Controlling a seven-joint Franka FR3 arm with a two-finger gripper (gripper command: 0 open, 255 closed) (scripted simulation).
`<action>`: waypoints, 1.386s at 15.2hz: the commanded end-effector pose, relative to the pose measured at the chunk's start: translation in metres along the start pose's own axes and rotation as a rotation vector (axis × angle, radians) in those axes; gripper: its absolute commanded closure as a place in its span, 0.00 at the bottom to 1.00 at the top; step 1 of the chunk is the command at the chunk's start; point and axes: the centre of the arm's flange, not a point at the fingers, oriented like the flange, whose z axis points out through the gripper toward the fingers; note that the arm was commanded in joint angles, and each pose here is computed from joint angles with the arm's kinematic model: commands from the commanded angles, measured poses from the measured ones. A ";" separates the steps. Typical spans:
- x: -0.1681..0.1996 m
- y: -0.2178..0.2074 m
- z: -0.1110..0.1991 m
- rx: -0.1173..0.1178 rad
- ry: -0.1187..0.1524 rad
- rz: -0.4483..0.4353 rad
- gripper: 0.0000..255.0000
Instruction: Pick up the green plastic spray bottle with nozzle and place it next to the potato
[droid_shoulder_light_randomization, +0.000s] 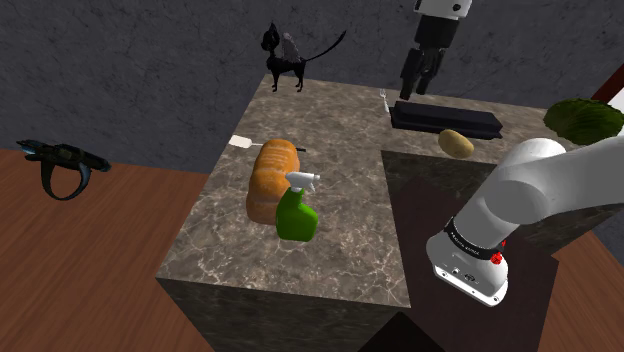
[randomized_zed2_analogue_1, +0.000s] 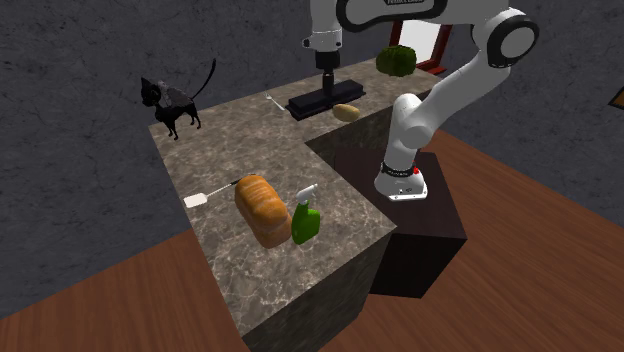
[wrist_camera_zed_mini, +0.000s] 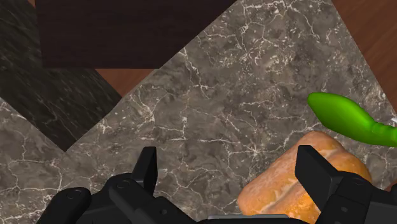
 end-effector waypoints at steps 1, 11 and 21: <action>0.000 0.000 0.000 0.000 0.000 0.000 0.00; -0.009 -0.088 0.094 0.008 0.199 -0.274 0.00; -0.022 -0.173 0.189 0.016 0.399 -0.549 0.00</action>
